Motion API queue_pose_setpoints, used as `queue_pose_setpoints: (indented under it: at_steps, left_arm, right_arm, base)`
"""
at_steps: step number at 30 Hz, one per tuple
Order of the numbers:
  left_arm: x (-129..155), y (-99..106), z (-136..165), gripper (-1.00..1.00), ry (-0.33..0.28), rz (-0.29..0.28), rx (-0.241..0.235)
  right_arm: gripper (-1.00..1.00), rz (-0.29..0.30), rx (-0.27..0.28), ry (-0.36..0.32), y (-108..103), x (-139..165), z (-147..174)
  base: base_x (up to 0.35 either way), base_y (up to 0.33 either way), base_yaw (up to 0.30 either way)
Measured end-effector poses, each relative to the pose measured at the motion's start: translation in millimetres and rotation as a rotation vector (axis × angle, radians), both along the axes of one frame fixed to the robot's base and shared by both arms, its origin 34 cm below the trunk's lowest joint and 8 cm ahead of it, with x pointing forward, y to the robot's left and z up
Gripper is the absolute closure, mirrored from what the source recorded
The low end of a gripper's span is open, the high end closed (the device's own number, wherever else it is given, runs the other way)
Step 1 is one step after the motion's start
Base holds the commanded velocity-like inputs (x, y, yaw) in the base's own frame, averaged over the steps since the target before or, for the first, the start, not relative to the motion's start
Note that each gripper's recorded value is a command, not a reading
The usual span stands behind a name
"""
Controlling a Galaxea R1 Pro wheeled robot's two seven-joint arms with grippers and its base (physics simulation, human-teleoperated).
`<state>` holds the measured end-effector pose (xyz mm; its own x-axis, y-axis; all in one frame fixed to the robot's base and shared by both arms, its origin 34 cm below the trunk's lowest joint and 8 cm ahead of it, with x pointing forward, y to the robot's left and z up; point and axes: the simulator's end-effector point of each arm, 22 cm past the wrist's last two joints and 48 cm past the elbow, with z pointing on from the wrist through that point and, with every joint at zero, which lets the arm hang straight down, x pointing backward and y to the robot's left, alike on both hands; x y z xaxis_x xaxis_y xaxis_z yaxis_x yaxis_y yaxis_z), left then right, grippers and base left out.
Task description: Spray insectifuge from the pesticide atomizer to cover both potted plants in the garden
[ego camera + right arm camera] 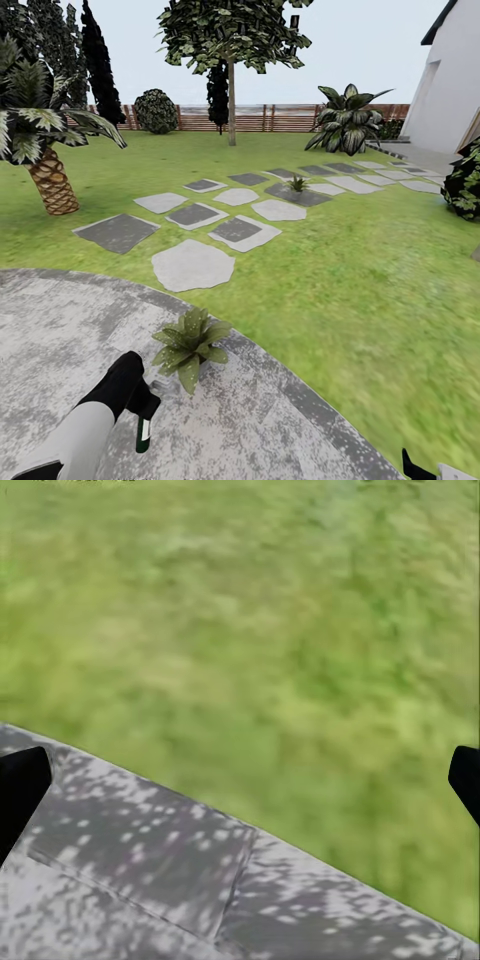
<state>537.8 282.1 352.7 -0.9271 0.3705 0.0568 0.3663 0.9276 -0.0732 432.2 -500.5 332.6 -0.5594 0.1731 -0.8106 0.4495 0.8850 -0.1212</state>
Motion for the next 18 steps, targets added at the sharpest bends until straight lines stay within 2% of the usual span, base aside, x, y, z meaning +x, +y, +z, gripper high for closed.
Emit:
queue_pose_setpoints:
  at_steps: [3,7,15,18]
  left_arm:
    - [0.7,-4.0,0.3,1.00,-0.003,0.000,-0.004]
    - [-1.1,-7.0,-0.8,1.00,0.002,-0.004,-0.008]
    - [-0.9,-6.9,-0.6,1.00,0.001,-0.004,-0.007]
    - [0.3,-6.5,0.1,1.00,-0.002,-0.002,-0.007]
  right_arm:
    - [-1.00,0.000,0.000,0.001,-0.3,-0.3,-0.1]
    - [-1.00,-0.001,0.000,0.001,-0.4,-0.6,0.0]
    - [-1.00,-0.001,0.000,0.000,-0.5,-0.6,0.2]
    - [-1.00,-0.001,0.000,0.000,-0.2,-0.6,0.0]
  base:
    - [0.000,0.000,0.227]
    - [0.076,-0.048,0.059]
    - [0.173,-0.214,0.005]
    - [0.045,-0.268,0.180]
